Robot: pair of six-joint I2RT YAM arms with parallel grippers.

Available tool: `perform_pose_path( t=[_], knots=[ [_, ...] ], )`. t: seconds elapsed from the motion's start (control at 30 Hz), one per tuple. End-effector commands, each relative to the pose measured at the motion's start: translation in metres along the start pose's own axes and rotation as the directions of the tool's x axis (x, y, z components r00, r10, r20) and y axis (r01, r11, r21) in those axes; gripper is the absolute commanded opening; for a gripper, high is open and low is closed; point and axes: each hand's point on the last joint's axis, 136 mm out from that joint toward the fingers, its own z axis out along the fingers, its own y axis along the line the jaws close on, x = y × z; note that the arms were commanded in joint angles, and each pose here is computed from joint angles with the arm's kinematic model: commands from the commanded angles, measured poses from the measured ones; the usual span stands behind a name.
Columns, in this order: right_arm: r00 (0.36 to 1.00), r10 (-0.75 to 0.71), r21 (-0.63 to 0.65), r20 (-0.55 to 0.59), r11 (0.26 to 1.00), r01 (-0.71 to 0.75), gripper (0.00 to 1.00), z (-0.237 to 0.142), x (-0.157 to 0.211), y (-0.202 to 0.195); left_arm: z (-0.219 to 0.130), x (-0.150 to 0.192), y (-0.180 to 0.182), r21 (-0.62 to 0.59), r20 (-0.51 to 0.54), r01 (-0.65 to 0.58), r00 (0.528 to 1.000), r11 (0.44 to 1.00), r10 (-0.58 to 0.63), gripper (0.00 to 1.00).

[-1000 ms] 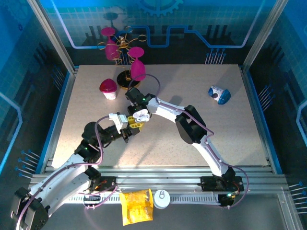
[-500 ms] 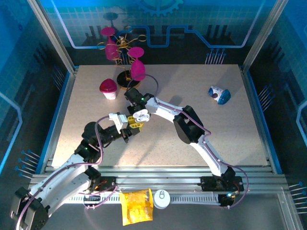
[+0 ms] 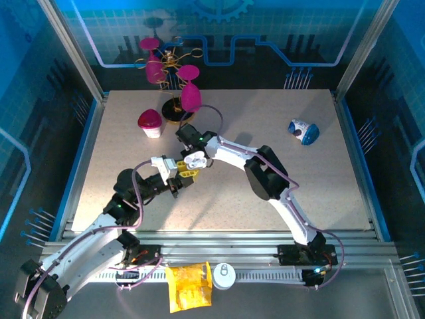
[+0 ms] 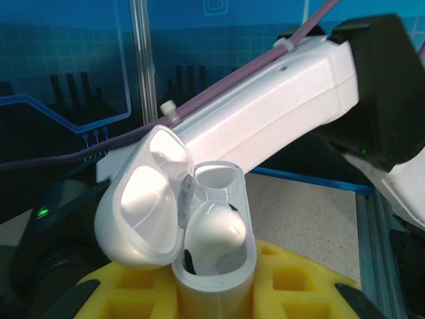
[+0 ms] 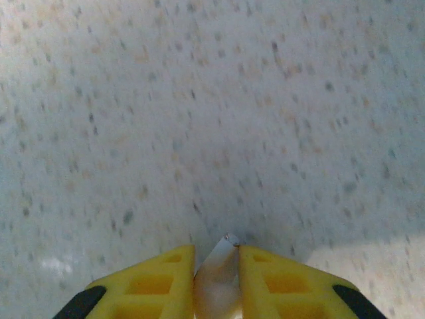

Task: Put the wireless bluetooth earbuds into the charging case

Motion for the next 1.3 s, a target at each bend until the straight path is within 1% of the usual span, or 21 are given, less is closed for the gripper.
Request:
perform_pose_path(
  t=[0.0,0.17,0.47,0.57,0.7,0.77,0.9,1.03,1.13,1.27],
  knots=[
    [0.999,0.034,0.017,0.033,0.999,-0.035,0.2,-0.038,0.002,-0.011,-0.001,-0.004,-0.002,-0.002,0.017,-0.019,1.0,1.0,0.019,0.16],
    [0.996,0.089,0.041,0.026,0.995,-0.09,0.2,-0.063,0.044,-0.036,-0.001,-0.004,-0.002,-0.001,0.017,-0.016,1.0,1.0,0.016,0.16],
    [0.973,0.232,0.16,-0.016,0.961,-0.226,0.2,-0.111,0.144,-0.098,0.0,-0.009,-0.002,0.005,0.026,-0.014,1.0,1.0,0.014,0.16],
    [0.954,0.299,0.18,-0.04,0.941,-0.287,0.21,-0.117,0.175,-0.114,0.001,-0.009,-0.002,0.008,0.026,-0.017,1.0,1.0,0.017,0.16],
    [0.914,0.397,0.172,-0.088,0.91,-0.378,0.21,-0.11,0.21,-0.127,0.004,-0.008,-0.002,0.017,0.023,-0.013,1.0,1.0,0.013,0.16],
    [0.894,0.437,0.161,-0.104,0.894,-0.418,0.21,-0.105,0.22,-0.129,0.005,-0.008,-0.002,0.023,0.022,-0.01,1.0,1.0,0.01,0.16],
    [0.88,0.459,0.167,-0.121,0.883,-0.438,0.23,-0.099,0.228,-0.13,0.006,-0.009,-0.002,0.024,0.024,-0.011,1.0,1.0,0.01,0.16],
    [0.872,0.472,0.173,-0.126,0.876,-0.449,0.32,-0.102,0.232,-0.13,0.005,-0.008,-0.002,0.024,0.019,-0.007,1.0,1.0,0.007,0.16],
    [0.874,0.475,0.159,-0.104,0.875,-0.457,0.41,-0.11,0.232,-0.13,0.005,-0.007,-0.002,0.022,0.016,-0.005,1.0,1.0,0.005,0.16],
    [0.88,0.47,0.141,-0.068,0.878,-0.458,0.49,-0.118,0.231,-0.132,0.007,-0.006,-0.002,0.025,0.017,-0.005,1.0,1.0,0.005,0.16]
  ],
)
